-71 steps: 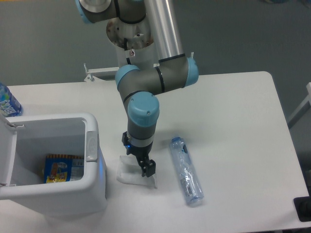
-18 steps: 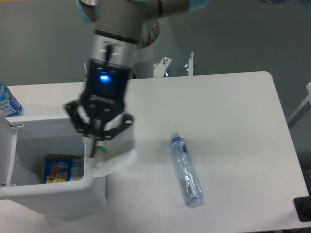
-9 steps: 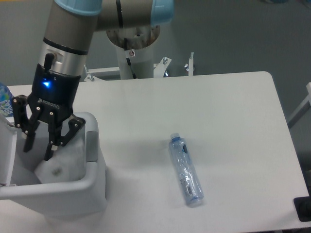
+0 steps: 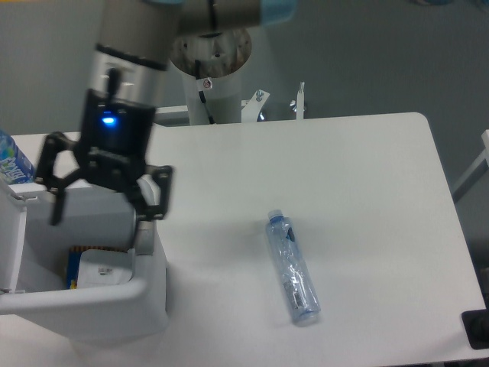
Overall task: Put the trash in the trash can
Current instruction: 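Move the open gripper back above the clear water bottle, then lower the gripper around the clear water bottle and close on it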
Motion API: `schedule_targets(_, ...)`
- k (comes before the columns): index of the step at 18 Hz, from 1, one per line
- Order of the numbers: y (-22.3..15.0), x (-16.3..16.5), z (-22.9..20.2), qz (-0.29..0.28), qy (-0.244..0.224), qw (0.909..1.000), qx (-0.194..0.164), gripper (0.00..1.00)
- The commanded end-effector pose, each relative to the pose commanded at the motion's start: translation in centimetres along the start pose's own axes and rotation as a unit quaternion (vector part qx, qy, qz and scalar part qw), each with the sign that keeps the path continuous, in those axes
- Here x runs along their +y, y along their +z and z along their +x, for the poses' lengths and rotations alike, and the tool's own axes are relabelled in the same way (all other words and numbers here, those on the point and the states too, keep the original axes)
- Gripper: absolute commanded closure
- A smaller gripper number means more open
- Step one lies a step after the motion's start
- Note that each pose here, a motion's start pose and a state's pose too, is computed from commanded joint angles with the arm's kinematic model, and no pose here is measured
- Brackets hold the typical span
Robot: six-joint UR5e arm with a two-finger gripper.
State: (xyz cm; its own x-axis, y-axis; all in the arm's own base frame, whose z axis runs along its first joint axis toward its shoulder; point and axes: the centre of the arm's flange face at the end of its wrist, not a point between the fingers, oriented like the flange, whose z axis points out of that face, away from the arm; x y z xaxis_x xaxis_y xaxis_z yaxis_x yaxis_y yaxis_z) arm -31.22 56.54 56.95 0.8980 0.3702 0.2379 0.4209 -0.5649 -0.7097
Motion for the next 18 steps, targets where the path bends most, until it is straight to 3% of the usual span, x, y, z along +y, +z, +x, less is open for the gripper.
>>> schedule_targets(5,-0.5,1.0,-9.6,-0.016,-0.048,0.9936,-0.101,0.00)
schedule_targets(7,-0.5,1.4,-12.4,-0.022,-0.058,0.9903,-0.124,0.00)
schedule_targets(9,0.3,2.1,-14.7,-0.035,-0.055,0.9891,-0.132,0.00)
schedule_targets(14,2.2,5.0,-17.6,-0.091,0.002,0.9854,-0.144,0.00)
schedule_targets(18,4.9,8.2,-19.3,-0.141,0.006,0.9794,-0.144,0.00)
